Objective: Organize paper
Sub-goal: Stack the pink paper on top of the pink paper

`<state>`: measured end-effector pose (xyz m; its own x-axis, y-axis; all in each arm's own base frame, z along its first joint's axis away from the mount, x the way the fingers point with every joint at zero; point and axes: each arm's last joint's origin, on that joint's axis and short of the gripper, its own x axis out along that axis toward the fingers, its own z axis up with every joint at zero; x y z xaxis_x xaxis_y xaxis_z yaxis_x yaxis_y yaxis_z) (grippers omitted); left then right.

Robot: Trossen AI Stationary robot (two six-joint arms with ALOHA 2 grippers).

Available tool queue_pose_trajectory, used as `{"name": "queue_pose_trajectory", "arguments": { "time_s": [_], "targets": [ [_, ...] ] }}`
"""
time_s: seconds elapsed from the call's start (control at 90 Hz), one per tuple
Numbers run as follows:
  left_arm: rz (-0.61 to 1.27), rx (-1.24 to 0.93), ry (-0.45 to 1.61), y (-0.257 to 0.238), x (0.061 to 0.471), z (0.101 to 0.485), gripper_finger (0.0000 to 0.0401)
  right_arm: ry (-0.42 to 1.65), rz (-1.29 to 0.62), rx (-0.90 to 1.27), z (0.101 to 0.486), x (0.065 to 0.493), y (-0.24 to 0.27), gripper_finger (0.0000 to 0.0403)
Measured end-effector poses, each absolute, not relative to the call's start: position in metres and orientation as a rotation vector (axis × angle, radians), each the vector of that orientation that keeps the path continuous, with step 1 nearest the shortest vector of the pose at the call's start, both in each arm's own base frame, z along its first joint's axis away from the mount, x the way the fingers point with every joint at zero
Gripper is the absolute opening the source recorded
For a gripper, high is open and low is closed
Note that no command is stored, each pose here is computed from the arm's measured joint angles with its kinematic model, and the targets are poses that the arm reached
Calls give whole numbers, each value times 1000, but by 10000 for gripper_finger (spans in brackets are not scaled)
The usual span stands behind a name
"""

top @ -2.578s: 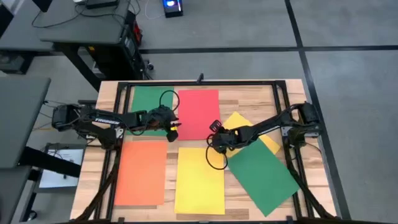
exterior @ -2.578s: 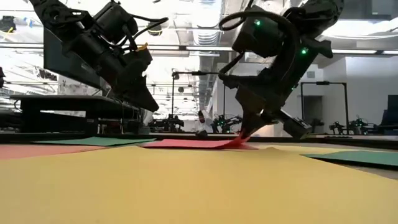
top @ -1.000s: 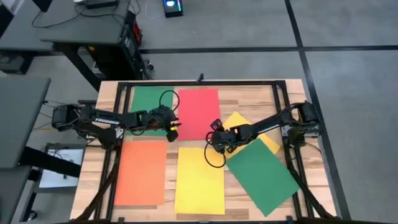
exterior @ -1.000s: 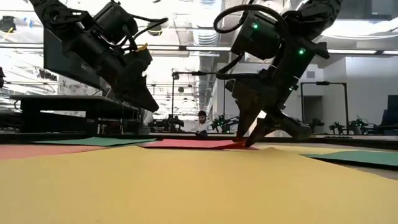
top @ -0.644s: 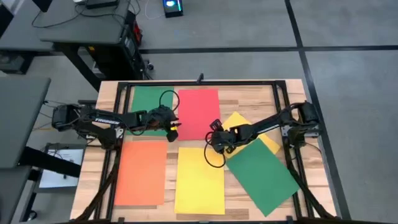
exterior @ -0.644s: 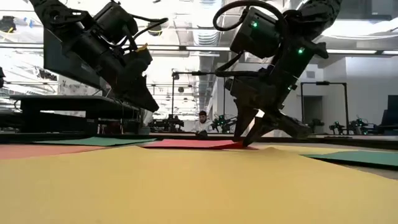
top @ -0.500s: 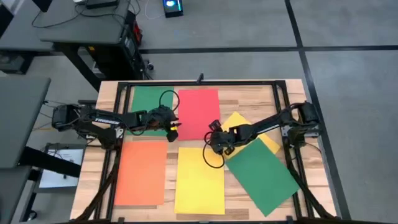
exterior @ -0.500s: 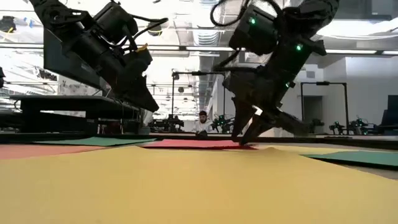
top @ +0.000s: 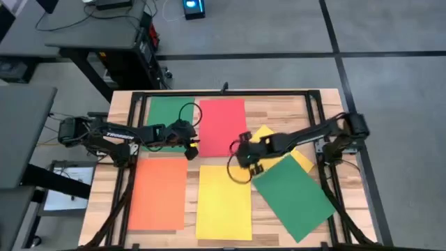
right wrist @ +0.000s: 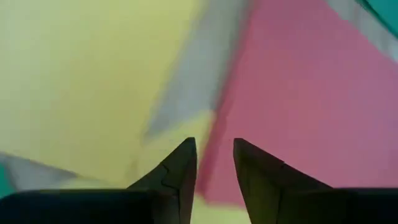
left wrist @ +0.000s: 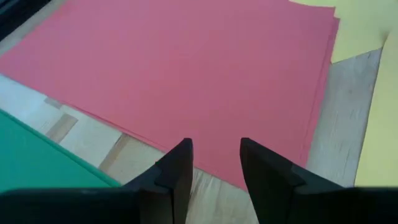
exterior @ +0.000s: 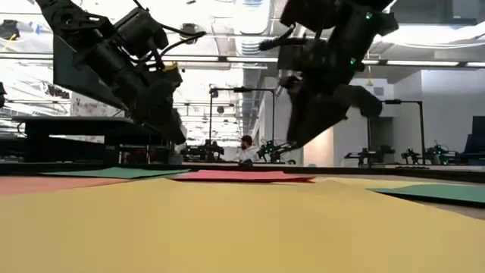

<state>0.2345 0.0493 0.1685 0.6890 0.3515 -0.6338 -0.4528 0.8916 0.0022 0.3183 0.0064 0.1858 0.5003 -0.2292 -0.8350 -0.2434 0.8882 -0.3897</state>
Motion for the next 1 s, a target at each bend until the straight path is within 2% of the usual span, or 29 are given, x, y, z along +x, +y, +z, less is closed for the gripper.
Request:
{"name": "queue_pose_trajectory", "arguments": {
  "time_s": [0.133, 0.278, 0.489, 0.811, 0.9, 1.0],
  "targets": [
    [454, -166, 670, 49, 235, 169, 117, 1003, -114, -368, 186, 287, -26, 64],
    [456, -171, 669, 49, 235, 169, 117, 1008, -243, -254, 166, 257, -56, 44],
    [478, -182, 669, 52, 234, 168, 117, 1051, -262, -175, 145, 249, -70, 5],
    [486, -189, 676, 52, 233, 168, 117, 1186, -221, -94, 121, 250, -64, 0],
    [487, -190, 685, 52, 233, 167, 117, 1244, -267, -54, 119, 244, -63, 0],
    [487, -190, 685, 52, 233, 167, 117, 1328, -403, -56, 121, 233, -64, 0]
  ]
}}
